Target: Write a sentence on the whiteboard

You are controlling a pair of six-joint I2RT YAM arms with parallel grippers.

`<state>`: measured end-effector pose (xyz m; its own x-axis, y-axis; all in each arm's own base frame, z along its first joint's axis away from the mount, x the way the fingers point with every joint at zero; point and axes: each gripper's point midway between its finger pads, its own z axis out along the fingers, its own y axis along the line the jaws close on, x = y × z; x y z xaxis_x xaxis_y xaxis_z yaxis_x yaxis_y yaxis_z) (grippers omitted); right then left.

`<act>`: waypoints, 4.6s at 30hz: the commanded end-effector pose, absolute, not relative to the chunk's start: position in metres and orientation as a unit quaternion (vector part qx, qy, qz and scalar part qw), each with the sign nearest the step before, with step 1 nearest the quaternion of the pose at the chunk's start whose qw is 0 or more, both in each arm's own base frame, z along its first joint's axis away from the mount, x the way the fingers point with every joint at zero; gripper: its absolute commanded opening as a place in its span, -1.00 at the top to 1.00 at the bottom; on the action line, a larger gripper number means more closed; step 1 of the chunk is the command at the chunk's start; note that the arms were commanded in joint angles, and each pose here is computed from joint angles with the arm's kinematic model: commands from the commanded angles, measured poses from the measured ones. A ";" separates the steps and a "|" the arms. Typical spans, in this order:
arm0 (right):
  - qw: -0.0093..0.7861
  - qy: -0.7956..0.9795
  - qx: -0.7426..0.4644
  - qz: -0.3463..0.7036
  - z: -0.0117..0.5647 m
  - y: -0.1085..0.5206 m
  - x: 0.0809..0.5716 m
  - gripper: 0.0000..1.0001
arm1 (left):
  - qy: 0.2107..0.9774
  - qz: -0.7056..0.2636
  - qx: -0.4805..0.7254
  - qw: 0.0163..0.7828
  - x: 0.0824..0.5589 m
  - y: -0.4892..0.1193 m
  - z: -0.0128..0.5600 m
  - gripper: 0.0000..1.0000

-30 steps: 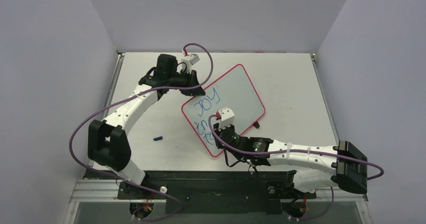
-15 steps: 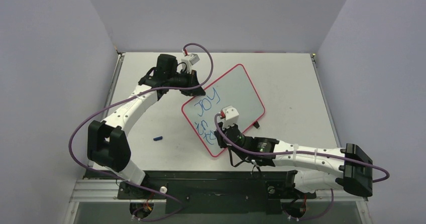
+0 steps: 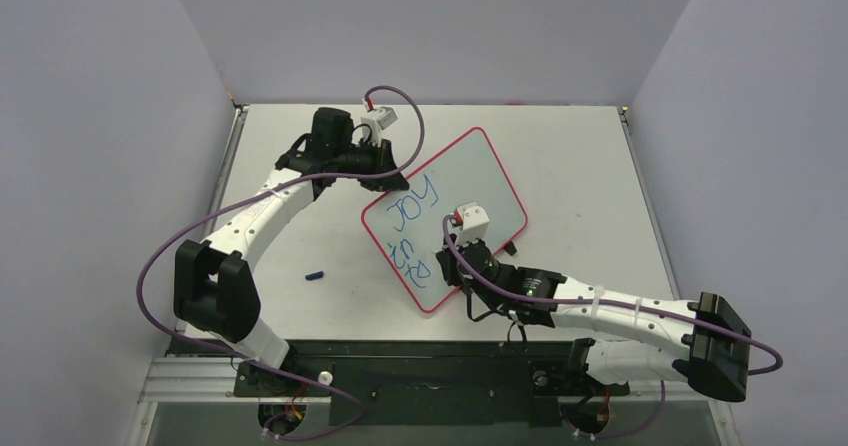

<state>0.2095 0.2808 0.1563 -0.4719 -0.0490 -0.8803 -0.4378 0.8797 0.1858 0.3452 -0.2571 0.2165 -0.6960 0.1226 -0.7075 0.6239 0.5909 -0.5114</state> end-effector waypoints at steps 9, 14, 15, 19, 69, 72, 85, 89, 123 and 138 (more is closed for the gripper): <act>0.503 0.828 -0.136 0.208 0.162 0.287 0.220 1.00 | 0.805 -0.377 0.248 0.384 0.353 -0.253 0.248 1.00; 0.500 0.830 -0.139 0.202 0.159 0.290 0.223 1.00 | 0.805 -0.377 0.248 0.384 0.352 -0.253 0.248 1.00; 0.500 0.830 -0.140 0.203 0.160 0.291 0.223 1.00 | 0.805 -0.377 0.248 0.385 0.352 -0.253 0.249 1.00; 0.498 0.831 -0.145 0.202 0.160 0.294 0.224 1.00 | 0.805 -0.377 0.249 0.385 0.352 -0.253 0.249 1.00; 0.474 0.852 -0.157 0.159 0.119 0.270 0.201 1.00 | 0.803 -0.375 0.250 0.389 0.350 -0.252 0.252 1.00; 0.479 0.850 -0.160 0.151 0.125 0.269 0.206 1.00 | 0.803 -0.376 0.250 0.390 0.349 -0.252 0.253 1.00; 0.498 0.836 -0.169 0.155 0.157 0.286 0.224 1.00 | 0.804 -0.375 0.250 0.389 0.350 -0.252 0.252 1.00; 0.501 0.834 -0.171 0.158 0.163 0.291 0.226 1.00 | 0.804 -0.375 0.250 0.389 0.350 -0.252 0.251 1.00; 0.455 0.862 -0.163 0.150 0.105 0.265 0.187 1.00 | 0.798 -0.379 0.252 0.394 0.346 -0.253 0.257 1.00; 0.463 0.854 -0.175 0.159 0.121 0.283 0.184 1.00 | 0.797 -0.379 0.253 0.397 0.345 -0.252 0.259 1.00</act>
<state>0.1796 0.2681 0.1037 -0.5281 -0.1808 -0.8297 -0.4430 0.8923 0.0875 0.3387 -0.2536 0.2240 -0.6772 0.1179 -0.7263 0.6319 0.5990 -0.4919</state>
